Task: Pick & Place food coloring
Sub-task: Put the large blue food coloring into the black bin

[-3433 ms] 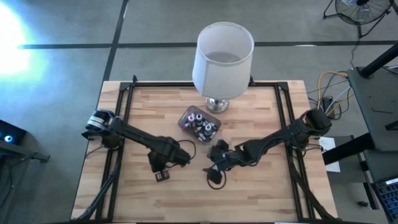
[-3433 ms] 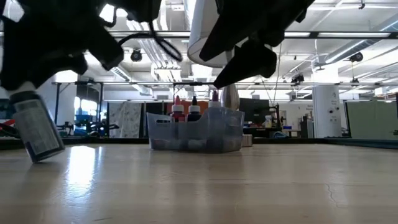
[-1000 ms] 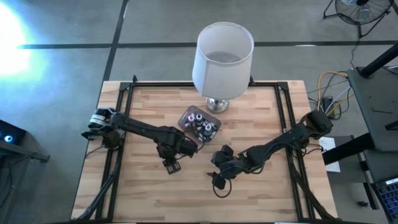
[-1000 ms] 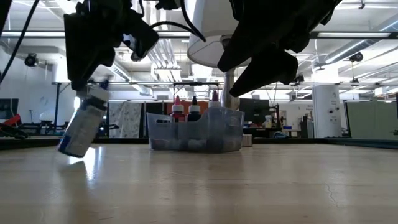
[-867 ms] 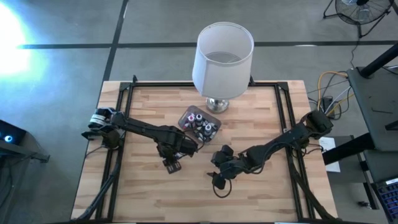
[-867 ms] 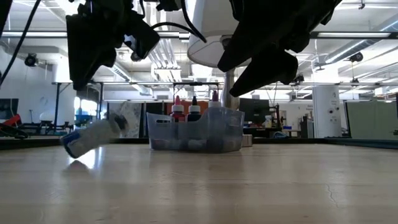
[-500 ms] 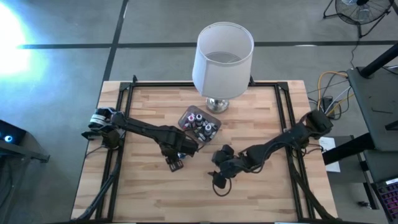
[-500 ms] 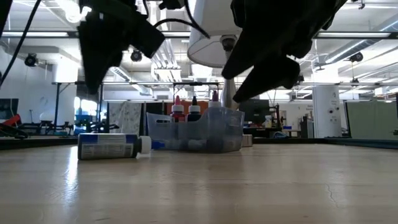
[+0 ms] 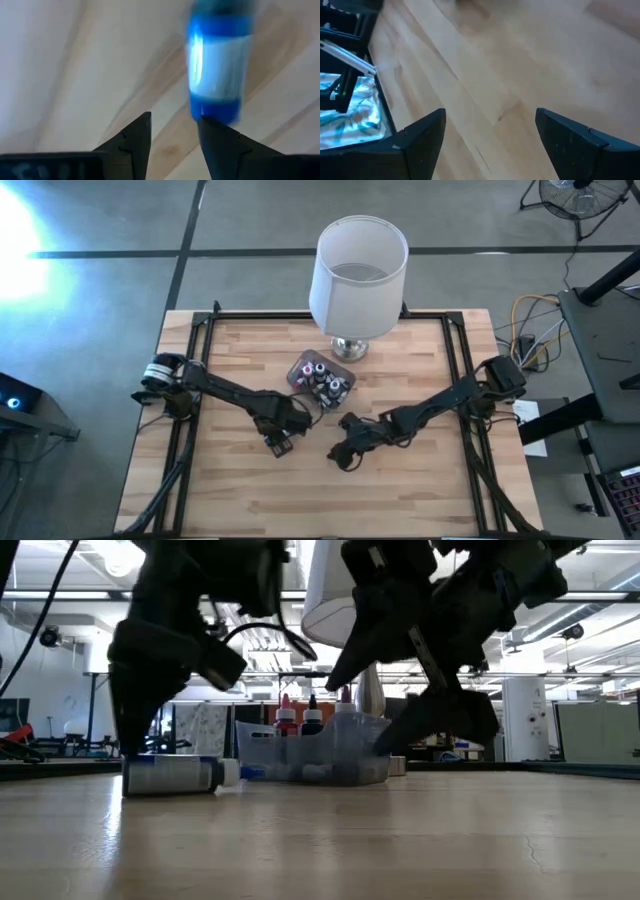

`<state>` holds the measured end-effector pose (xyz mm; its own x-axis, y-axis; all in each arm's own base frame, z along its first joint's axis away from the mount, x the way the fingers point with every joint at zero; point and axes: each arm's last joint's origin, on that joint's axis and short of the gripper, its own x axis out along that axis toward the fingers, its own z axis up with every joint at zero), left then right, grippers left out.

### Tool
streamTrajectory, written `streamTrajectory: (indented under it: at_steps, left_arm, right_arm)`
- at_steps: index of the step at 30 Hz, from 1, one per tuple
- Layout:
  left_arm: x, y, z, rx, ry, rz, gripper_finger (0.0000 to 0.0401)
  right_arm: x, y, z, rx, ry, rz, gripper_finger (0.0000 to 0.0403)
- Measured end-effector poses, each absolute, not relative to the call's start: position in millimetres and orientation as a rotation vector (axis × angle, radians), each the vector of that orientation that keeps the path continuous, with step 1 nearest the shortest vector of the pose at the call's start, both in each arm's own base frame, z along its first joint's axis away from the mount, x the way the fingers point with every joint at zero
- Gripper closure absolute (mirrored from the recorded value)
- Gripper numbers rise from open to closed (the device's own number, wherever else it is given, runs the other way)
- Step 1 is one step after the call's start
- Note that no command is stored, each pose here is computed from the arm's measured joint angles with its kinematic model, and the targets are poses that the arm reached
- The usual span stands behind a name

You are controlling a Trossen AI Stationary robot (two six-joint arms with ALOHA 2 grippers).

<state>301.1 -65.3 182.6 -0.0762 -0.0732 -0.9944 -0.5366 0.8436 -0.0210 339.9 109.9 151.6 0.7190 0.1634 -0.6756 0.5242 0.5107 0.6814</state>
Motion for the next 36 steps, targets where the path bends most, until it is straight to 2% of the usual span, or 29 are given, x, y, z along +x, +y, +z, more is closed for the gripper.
streamTrajectory:
  at_steps: [4,9,14,18,23,30,36]
  left_arm:
    - [304.3,-74.8,168.8,-0.564,1.535,0.323,0.0263]
    - [319.4,-87.9,171.0,-0.657,1.362,0.212,0.0263]
    - [317.2,-86.7,177.2,-0.603,1.287,0.335,0.0263]
    - [300.7,-79.1,191.6,-0.544,1.245,0.541,0.0263]
    - [285.9,-64.6,214.1,-0.578,0.977,0.784,0.0264]
    - [295.9,-44.2,178.9,-0.806,0.884,0.739,0.0264]
    - [296.5,-50.4,168.0,-0.818,0.928,0.694,0.0264]
  right_arm:
    - [342.6,110.6,140.0,1.065,0.791,-0.279,0.0101]
    - [344.5,110.1,131.1,1.109,0.799,-0.323,0.0101]
    - [343.4,106.4,128.8,1.080,0.800,-0.330,0.0101]
    - [343.3,105.5,128.7,1.070,0.801,-0.328,0.0101]
    - [343.2,105.5,128.8,1.047,0.803,-0.317,0.0101]
    - [343.7,104.0,128.9,1.030,0.803,-0.312,0.0101]
    - [343.0,103.9,128.4,1.025,0.810,-0.315,0.0101]
